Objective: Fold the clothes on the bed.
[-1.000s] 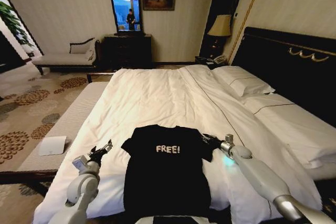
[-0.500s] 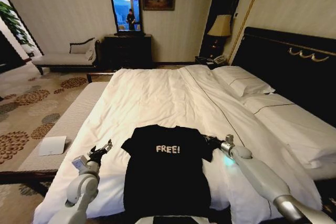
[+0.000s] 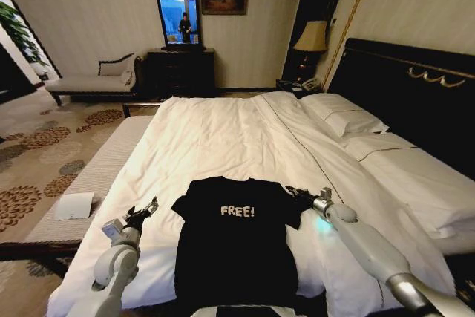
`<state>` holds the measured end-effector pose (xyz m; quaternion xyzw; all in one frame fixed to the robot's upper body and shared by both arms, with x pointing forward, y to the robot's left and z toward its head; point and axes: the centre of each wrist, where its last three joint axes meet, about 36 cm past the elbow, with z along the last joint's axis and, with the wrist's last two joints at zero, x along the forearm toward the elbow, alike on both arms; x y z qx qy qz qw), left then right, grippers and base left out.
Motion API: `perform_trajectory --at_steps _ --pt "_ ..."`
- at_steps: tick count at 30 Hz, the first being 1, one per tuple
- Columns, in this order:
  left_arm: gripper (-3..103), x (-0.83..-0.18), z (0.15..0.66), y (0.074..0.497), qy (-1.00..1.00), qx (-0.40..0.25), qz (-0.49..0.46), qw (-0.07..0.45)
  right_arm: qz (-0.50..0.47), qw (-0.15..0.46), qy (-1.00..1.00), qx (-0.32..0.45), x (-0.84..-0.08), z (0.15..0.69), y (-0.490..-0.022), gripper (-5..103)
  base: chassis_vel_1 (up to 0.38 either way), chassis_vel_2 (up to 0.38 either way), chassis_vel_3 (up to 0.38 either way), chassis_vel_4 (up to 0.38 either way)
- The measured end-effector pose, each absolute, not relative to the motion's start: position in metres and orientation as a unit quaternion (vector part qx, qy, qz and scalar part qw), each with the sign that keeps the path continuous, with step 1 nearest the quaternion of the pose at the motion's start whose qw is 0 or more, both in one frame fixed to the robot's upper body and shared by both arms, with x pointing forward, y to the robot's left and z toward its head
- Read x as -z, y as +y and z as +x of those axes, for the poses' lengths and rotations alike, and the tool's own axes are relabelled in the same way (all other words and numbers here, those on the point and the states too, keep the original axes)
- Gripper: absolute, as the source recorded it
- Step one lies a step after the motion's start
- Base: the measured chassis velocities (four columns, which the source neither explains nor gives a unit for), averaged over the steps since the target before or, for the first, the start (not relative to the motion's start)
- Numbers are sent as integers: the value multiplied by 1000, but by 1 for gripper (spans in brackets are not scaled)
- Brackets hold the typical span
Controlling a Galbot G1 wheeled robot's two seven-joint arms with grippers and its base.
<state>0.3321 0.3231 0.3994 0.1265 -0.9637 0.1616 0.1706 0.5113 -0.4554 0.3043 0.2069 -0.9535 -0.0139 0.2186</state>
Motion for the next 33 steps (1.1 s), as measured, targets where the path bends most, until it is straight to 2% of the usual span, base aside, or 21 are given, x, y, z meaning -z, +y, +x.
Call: perform_trajectory --at_steps 4,5,6,7,9,10,11,12,15,17,18,19,21,24,25,28,30,33 --pt "100 -399 333 324 -964 -162 126 171 187 217 -958 15 -302 507 -451 0 0 0 0 0" --pt "100 -398 334 324 -964 -163 125 172 169 204 -964 28 -304 504 -445 -3 0 0 0 0" --pt "100 -398 335 325 -964 -163 125 172 158 184 -969 47 -307 503 -441 2 0 0 0 0" --pt "100 -398 335 325 -964 -163 125 172 158 184 -969 47 -307 503 -441 2 0 0 0 0" --pt "100 -398 336 327 -964 -170 113 172 123 132 -980 87 -321 499 -432 13 0 0 0 0" --pt "100 -398 336 328 -964 -174 105 172 99 103 -985 99 -328 497 -428 13 0 0 0 0" --pt "100 -398 336 328 -964 -183 80 175 58 61 -991 107 -338 494 -426 18 0 0 0 0" --pt "100 -398 336 328 -964 -183 80 175 58 61 -991 107 -338 494 -426 18 0 0 0 0" --pt "100 -392 337 317 -948 -240 17 206 -35 -24 -995 90 -361 476 -437 35 0 0 0 0" --pt "100 -390 338 314 -945 -250 12 212 -48 -33 -995 83 -362 472 -439 35 0 0 0 0" --pt "100 -385 341 307 -940 -261 6 221 -71 -50 -994 66 -364 462 -443 45 0 0 0 0" --pt "100 -380 342 300 -940 -254 0 225 -89 -63 -992 57 -367 454 -447 50 0 0 0 0" --pt "100 -374 340 294 -944 -239 -8 227 -104 -72 -990 55 -368 446 -447 50 0 0 0 0" --pt "100 -362 327 278 -957 -183 -39 222 -151 -90 -982 68 -375 421 -446 68 0 0 0 0" --pt "100 -362 327 278 -957 -183 -39 222 -151 -90 -982 68 -375 421 -446 68 0 0 0 0" --pt "100 -351 316 273 -962 -155 -36 222 -208 -104 -966 109 -375 393 -434 83 0 0 0 0" --pt "100 -347 313 274 -963 -147 -32 224 -230 -107 -959 129 -373 385 -427 83 0 0 0 0" --pt "100 -341 309 277 -962 -147 -24 229 -277 -115 -939 168 -369 369 -410 97 0 0 0 0"
